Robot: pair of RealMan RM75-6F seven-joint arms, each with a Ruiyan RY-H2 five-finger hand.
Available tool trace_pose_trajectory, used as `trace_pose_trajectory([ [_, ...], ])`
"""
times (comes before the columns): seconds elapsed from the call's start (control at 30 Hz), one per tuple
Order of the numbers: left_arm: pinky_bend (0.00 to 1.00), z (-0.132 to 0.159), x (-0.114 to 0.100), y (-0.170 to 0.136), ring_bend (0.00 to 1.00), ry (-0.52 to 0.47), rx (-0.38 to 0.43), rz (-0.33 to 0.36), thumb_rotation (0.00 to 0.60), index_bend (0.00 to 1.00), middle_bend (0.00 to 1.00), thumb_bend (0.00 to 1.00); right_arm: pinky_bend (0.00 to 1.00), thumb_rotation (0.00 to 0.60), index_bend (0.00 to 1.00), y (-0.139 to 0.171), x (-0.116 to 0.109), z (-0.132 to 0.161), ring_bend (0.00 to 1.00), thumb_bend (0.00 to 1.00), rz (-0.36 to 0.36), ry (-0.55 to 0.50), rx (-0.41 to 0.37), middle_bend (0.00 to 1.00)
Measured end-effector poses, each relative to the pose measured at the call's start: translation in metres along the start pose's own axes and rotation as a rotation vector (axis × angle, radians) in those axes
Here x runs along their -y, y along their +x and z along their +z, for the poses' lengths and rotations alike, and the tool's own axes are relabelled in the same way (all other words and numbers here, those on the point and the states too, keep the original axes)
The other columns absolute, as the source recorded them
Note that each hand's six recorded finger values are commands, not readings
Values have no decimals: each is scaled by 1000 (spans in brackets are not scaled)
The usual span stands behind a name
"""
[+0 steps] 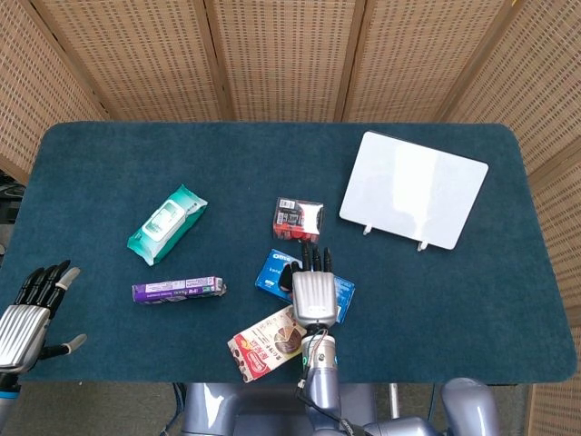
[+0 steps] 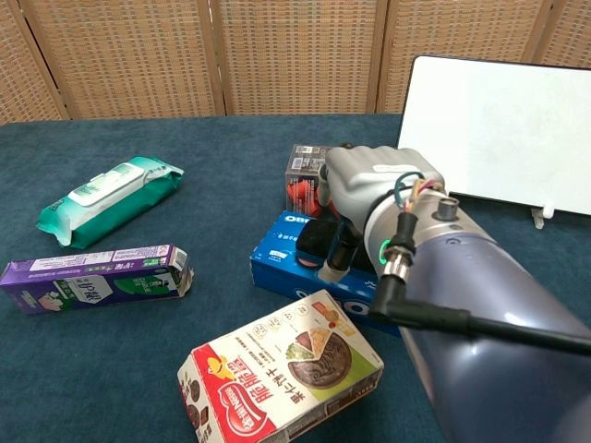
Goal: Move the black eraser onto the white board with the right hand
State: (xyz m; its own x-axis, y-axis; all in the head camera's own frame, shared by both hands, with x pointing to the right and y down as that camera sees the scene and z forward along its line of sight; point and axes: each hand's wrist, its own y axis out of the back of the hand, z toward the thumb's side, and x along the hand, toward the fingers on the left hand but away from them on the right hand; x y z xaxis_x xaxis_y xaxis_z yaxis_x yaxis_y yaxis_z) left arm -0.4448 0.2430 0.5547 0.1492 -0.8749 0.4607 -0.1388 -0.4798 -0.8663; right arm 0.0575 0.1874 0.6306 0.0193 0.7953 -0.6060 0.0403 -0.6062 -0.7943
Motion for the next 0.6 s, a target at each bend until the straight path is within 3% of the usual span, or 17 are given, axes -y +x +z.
trace_pose_trajectory([
  [0.6, 0, 4, 2, -1, 0, 12, 8, -3, 600, 0, 0, 132, 0, 600, 284, -15, 9, -4, 0, 131, 32, -3, 4, 0],
])
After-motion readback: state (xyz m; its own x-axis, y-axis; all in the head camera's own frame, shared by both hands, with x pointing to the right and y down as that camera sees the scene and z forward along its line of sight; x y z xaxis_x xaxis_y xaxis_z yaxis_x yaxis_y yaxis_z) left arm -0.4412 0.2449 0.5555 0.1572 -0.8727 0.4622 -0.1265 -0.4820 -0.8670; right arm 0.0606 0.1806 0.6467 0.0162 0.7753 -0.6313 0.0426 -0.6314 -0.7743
